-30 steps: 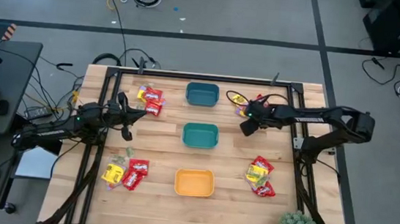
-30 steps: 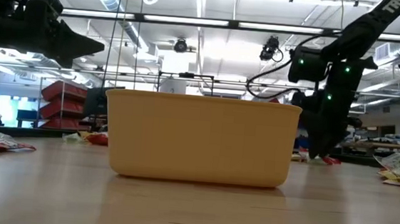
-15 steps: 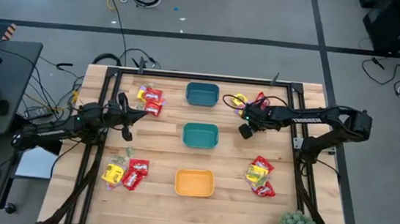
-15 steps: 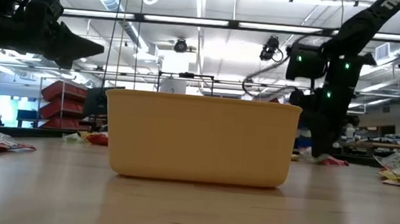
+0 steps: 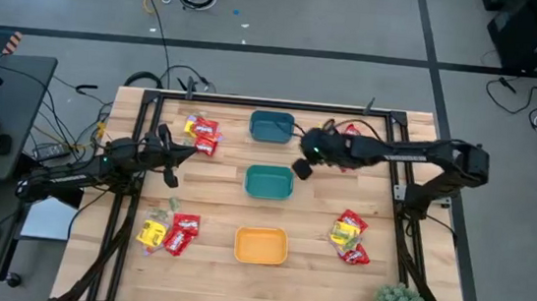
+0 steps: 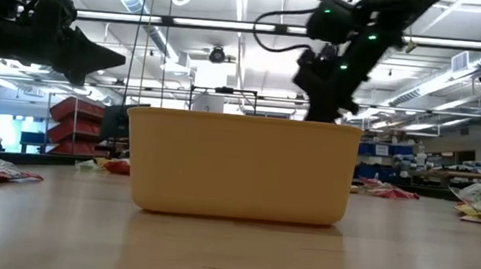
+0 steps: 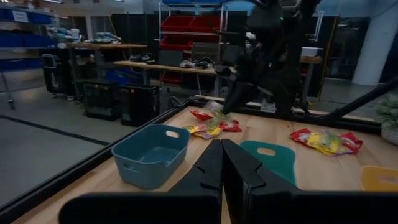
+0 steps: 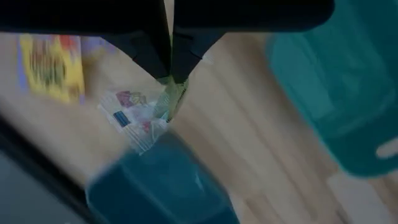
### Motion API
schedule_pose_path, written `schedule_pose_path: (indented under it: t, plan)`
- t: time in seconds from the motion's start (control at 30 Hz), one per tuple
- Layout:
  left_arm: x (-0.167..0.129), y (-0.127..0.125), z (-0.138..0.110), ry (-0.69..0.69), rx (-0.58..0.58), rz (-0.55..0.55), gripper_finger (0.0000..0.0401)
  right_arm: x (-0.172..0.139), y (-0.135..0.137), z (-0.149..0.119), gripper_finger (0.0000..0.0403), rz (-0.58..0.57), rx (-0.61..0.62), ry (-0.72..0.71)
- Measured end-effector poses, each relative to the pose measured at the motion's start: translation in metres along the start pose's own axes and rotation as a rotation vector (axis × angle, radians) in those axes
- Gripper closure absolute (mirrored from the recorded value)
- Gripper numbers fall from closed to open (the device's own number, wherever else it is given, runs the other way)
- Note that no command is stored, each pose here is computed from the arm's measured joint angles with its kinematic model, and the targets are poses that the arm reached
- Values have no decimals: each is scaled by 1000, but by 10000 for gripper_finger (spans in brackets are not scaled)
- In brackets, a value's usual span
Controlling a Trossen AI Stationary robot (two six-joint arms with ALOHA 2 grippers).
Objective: Sort candy
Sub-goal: Put the green gummy into the blue bin
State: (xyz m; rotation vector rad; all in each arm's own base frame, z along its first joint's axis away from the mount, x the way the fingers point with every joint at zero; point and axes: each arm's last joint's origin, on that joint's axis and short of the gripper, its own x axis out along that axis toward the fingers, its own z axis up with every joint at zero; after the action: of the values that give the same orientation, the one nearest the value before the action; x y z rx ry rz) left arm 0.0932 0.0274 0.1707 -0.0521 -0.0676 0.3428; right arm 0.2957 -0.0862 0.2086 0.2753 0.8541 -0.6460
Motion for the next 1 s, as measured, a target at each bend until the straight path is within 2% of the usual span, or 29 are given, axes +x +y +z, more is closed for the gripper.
schedule_pose_path:
  t: [0.27, 0.43, 0.6, 0.73, 0.9, 1.0]
  plan:
    - [3, 0, -3, 32, 3, 2, 395, 46, -3, 63, 398, 36, -168, -14]
    - [4, 0, -1, 21, 2, 1, 395, 68, -16, 89, 396, 70, -214, 17]
    - [5, 0, -2, 27, 3, 1, 395, 95, -27, 87, 376, 57, -226, 91]
    - [6, 0, -2, 37, 4, 2, 395, 103, -29, 82, 342, 54, -245, 128]
    - [7, 0, -3, 48, 4, 3, 395, 96, -26, 82, 281, 54, -298, 144]
    - [7, 0, -4, 52, 5, 3, 395, 72, -24, 82, 249, 60, -325, 178]
